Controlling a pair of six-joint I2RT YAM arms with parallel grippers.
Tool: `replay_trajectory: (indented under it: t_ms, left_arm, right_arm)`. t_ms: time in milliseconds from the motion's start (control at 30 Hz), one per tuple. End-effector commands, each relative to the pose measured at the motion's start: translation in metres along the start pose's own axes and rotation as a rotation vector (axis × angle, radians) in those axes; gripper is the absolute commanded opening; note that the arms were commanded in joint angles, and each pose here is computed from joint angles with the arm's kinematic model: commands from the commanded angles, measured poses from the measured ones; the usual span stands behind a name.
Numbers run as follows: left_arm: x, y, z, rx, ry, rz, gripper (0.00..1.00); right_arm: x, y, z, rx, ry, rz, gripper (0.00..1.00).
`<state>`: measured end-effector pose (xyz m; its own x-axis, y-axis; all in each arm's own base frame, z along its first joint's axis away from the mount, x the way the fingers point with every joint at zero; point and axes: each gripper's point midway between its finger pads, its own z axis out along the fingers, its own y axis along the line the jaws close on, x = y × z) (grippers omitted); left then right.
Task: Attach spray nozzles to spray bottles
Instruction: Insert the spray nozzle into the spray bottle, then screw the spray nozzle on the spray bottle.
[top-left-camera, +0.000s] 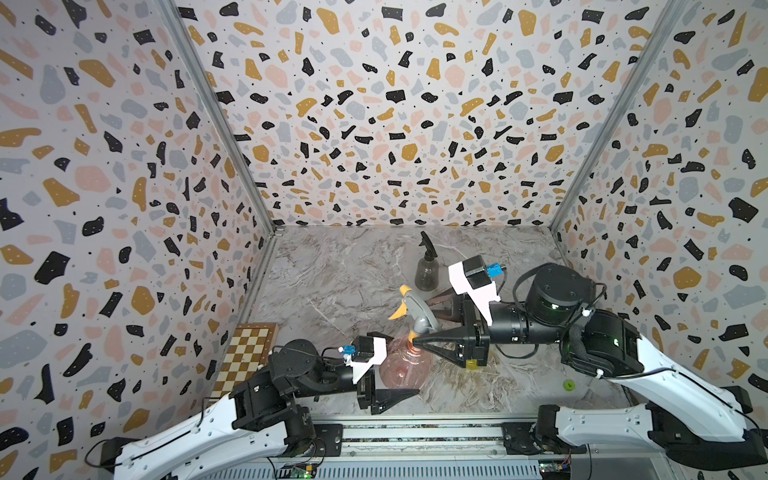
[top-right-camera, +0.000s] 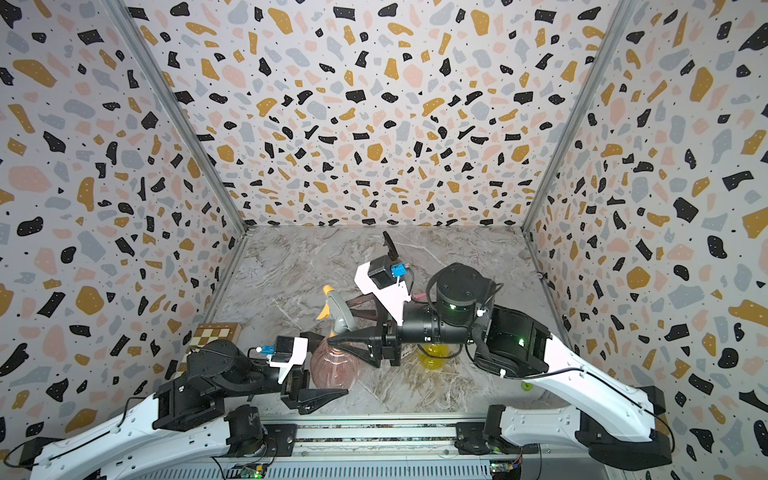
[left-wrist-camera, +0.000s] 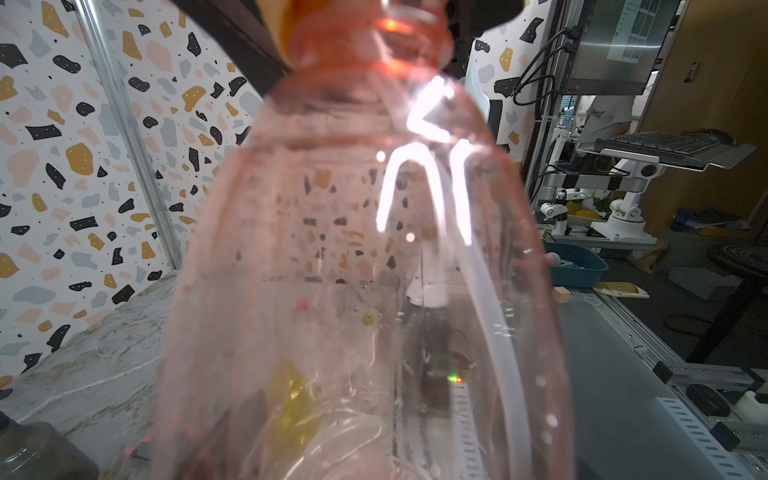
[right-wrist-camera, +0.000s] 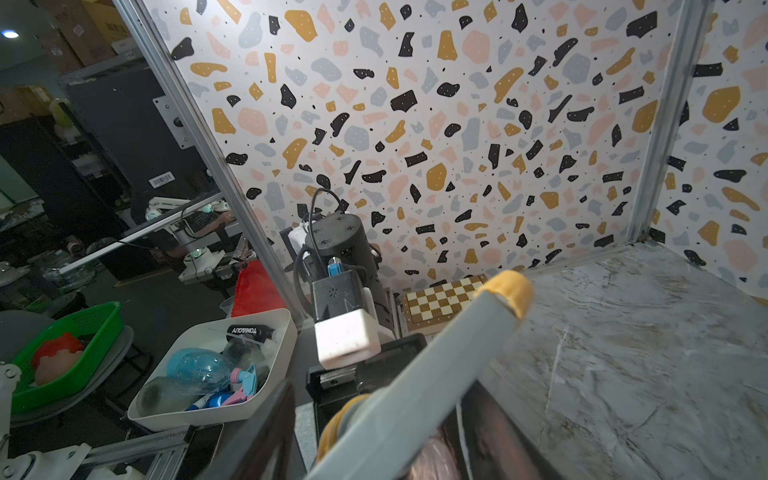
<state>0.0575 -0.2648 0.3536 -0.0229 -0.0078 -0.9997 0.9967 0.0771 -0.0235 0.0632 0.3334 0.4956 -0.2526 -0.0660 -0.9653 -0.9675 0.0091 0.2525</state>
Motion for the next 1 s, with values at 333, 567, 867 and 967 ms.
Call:
replay_trajectory:
  t_ms: [333,567,867,967]
  left_arm:
    - [-0.022,0.004,-0.006,-0.039,-0.048,0.034,0.00]
    - [-0.030,0.009,-0.007,-0.068,-0.113,-0.009,0.00]
    - [-0.037,0.011,-0.005,-0.068,-0.138,-0.091,0.00]
    - [-0.032,0.011,-0.002,-0.064,-0.077,-0.080,0.00]
  right_arm:
    - [0.000,-0.016,0.003,0.122,0.122,0.100,0.37]
    - [-0.001,-0.010,-0.001,0.086,0.073,0.033,0.16]
    - [0.002,-0.012,0.002,0.088,0.044,-0.059,0.00]
    - [0.009,-0.012,0.009,0.073,0.111,-0.056,0.00]
